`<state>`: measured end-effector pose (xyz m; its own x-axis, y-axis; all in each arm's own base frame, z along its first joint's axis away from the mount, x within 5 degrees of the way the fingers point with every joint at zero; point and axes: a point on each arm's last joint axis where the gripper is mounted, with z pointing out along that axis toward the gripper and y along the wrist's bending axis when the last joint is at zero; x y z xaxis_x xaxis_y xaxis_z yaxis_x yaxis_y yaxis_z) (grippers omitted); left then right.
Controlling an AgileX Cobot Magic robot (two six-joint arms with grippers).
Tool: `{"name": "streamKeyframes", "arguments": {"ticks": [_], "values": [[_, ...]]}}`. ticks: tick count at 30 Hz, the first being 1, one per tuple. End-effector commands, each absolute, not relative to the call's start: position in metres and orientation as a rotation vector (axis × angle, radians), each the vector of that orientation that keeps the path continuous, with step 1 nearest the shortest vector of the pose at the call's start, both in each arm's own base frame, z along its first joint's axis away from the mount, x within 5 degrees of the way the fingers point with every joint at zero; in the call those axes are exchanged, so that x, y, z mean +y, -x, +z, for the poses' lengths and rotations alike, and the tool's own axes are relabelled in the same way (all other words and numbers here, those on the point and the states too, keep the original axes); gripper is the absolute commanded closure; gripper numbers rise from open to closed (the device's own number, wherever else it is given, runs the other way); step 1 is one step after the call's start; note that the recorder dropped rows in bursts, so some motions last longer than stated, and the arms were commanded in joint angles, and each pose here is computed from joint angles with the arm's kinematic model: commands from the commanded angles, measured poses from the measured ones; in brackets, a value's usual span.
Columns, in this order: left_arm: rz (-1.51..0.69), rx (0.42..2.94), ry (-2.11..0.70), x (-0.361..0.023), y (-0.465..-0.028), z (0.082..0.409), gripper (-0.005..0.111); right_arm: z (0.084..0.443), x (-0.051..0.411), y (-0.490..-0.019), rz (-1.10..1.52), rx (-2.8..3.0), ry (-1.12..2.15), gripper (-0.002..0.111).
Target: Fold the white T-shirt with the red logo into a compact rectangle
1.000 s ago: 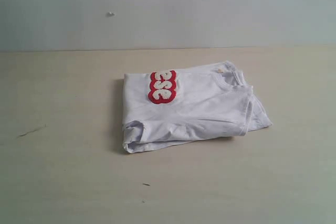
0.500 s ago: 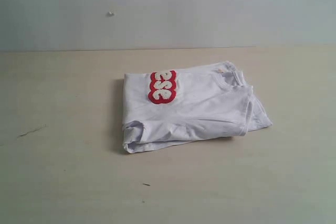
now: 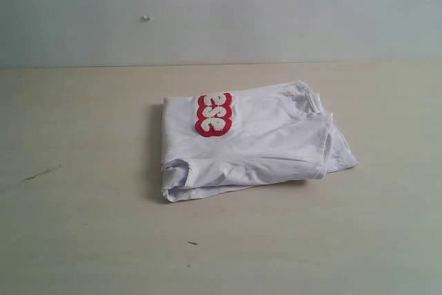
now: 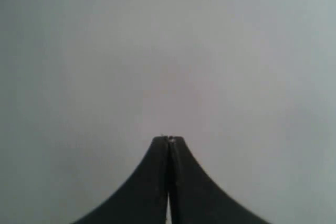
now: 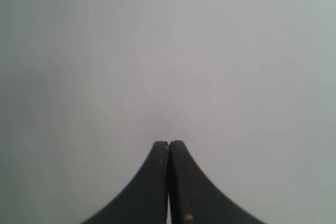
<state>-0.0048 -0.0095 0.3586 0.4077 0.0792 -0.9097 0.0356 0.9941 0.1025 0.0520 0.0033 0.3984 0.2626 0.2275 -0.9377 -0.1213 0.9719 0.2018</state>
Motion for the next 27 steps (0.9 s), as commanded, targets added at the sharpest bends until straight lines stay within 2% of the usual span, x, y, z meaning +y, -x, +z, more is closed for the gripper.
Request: {"name": "streamKeyframes", "arguments": {"ticks": [1, 7, 11, 16, 24, 27], "values": [[0.372, 1.046, -0.202, -0.002, 0.009, 0.366, 0.107, 0.397, 0.003, -0.052, 0.236, 1.287, -0.095, 0.108], [0.402, 0.979, -0.171, 0.000, 0.006, 0.364, 0.107, 0.397, 0.003, -0.052, 0.236, 1.287, -0.095, 0.108], [0.312, 1.079, -0.121, 0.002, -0.017, 0.329, 0.107, 0.397, 0.003, -0.052, 0.236, 1.287, -0.095, 0.108], [0.391, 1.161, -0.155, 0.005, -0.038, 0.282, 0.107, 0.397, 0.003, -0.052, 0.236, 1.287, -0.095, 0.108], [0.420, 1.291, -0.207, 0.006, -0.052, 0.232, 0.107, 0.397, 0.003, -0.052, 0.236, 1.287, -0.095, 0.108], [0.409, 1.314, -0.215, 0.006, -0.053, 0.228, 0.107, 0.397, 0.003, -0.052, 0.236, 1.287, -0.095, 0.108]]}}
